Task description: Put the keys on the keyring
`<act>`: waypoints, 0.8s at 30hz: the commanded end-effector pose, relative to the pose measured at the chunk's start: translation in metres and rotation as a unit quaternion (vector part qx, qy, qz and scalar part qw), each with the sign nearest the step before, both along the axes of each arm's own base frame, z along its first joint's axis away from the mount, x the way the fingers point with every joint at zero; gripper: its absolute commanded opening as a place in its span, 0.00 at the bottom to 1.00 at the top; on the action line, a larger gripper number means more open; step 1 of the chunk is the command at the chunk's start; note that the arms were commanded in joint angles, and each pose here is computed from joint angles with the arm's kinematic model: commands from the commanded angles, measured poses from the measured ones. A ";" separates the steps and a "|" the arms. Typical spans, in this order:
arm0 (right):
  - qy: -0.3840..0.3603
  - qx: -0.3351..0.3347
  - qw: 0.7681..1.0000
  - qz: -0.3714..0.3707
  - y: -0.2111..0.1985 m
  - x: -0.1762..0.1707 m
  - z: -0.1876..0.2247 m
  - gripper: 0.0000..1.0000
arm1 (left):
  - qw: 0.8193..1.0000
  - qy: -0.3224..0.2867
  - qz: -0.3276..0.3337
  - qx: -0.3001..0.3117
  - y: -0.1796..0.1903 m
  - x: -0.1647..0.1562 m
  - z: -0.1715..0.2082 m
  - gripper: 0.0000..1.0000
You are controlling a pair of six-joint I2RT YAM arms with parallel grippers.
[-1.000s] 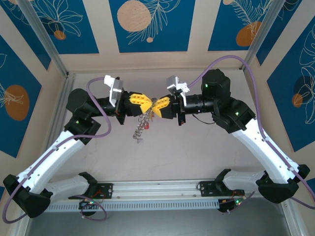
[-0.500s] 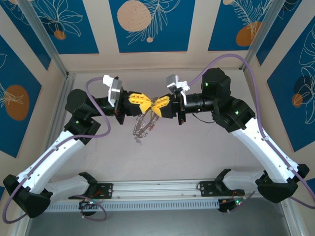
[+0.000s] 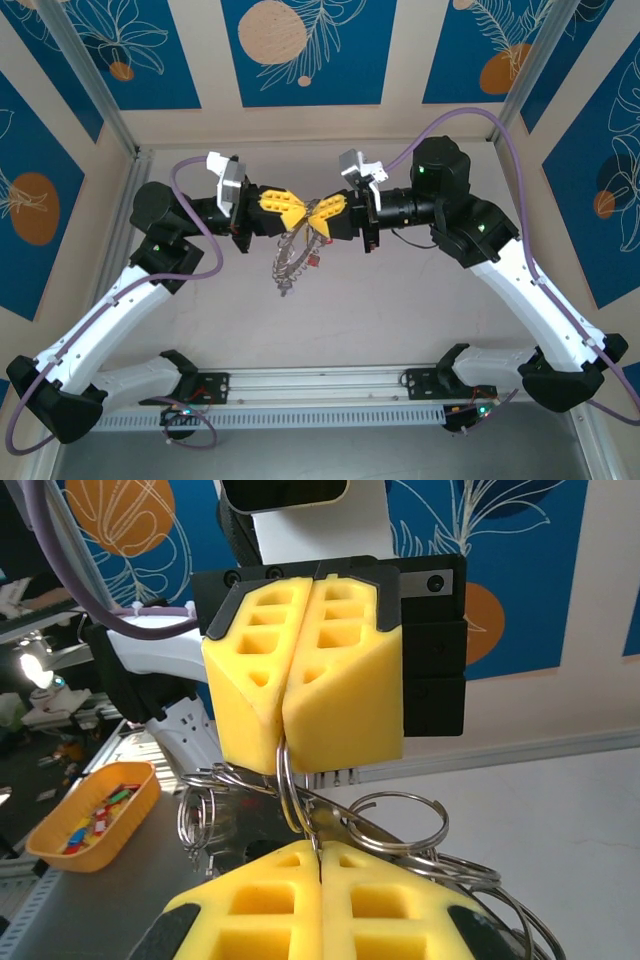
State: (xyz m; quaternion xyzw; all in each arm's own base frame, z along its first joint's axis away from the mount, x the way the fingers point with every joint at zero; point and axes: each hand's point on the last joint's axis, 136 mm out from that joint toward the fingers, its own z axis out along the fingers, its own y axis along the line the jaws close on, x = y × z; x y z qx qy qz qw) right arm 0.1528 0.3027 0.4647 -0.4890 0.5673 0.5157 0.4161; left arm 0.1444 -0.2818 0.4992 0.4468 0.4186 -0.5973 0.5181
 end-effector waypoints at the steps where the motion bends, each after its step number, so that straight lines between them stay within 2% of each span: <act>1: 0.015 0.006 1.000 0.008 0.001 0.005 0.007 0.02 | 0.998 -0.055 -0.032 -0.023 0.013 -0.027 0.020 0.00; 24: 0.009 0.011 1.000 0.006 -0.006 -0.004 0.023 0.01 | 0.997 -0.073 -0.029 0.012 0.017 -0.035 0.016 0.00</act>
